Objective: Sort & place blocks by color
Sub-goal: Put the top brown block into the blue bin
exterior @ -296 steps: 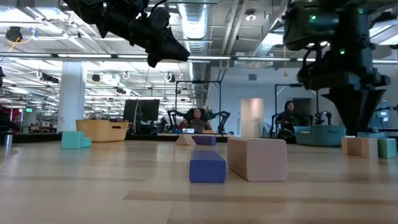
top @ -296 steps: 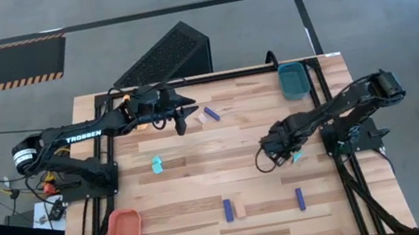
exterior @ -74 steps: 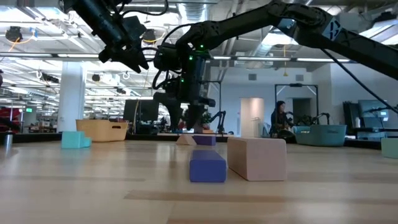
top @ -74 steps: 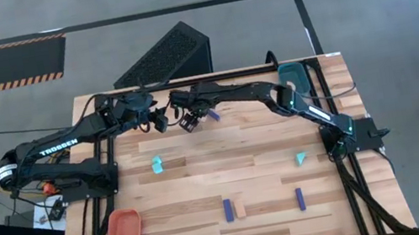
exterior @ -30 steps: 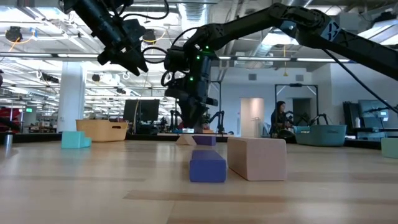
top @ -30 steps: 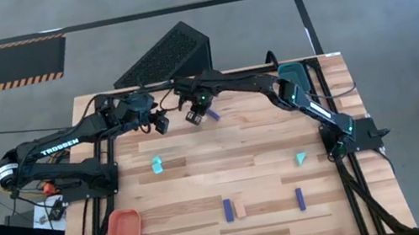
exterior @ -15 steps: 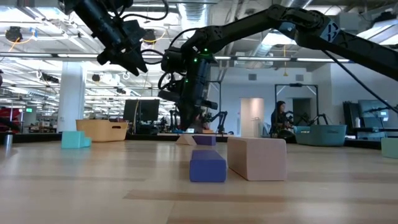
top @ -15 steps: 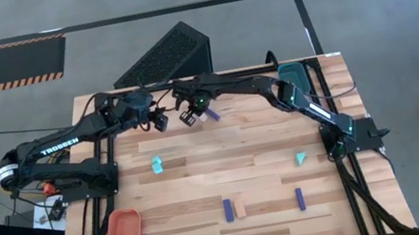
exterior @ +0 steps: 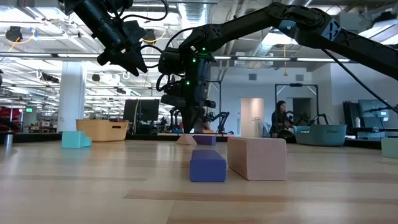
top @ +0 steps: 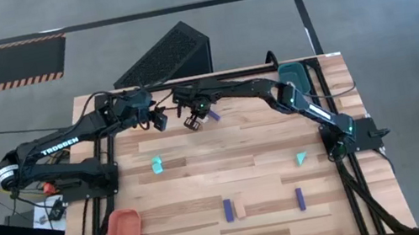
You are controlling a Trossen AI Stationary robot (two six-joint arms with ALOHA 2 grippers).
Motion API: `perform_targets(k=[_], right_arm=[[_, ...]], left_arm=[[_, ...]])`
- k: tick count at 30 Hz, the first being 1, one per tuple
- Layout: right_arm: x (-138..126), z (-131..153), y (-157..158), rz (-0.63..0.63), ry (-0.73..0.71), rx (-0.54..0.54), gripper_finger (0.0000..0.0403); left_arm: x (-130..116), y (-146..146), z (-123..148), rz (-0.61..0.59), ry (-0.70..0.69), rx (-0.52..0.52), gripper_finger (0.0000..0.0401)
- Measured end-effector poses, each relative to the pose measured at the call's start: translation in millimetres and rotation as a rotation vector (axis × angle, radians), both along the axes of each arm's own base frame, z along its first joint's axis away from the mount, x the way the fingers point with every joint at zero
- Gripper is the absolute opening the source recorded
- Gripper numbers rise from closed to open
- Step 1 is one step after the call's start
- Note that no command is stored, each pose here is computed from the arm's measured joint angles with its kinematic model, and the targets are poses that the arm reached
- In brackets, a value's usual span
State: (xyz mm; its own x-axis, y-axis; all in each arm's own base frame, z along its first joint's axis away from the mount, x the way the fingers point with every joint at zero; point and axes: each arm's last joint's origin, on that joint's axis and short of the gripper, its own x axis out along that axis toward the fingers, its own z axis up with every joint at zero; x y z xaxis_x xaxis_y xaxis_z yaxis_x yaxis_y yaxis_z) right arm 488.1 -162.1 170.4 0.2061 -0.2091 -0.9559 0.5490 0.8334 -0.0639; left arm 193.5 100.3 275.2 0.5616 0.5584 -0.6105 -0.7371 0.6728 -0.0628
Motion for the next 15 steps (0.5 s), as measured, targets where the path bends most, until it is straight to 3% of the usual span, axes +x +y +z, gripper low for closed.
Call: perform_targets(k=[5,15], right_arm=[[-0.3,-1.9,20.9,0.169,0.093,-0.004,0.0003],[3.0,7.6,84.5,0.261,0.133,0.146,0.0006]], left_arm=[[0.0,-0.1,0.1,-0.001,0.000,0.000,0.0190],[0.8,-2.9,-1.0,-0.050,-0.007,-0.040,0.0190]])
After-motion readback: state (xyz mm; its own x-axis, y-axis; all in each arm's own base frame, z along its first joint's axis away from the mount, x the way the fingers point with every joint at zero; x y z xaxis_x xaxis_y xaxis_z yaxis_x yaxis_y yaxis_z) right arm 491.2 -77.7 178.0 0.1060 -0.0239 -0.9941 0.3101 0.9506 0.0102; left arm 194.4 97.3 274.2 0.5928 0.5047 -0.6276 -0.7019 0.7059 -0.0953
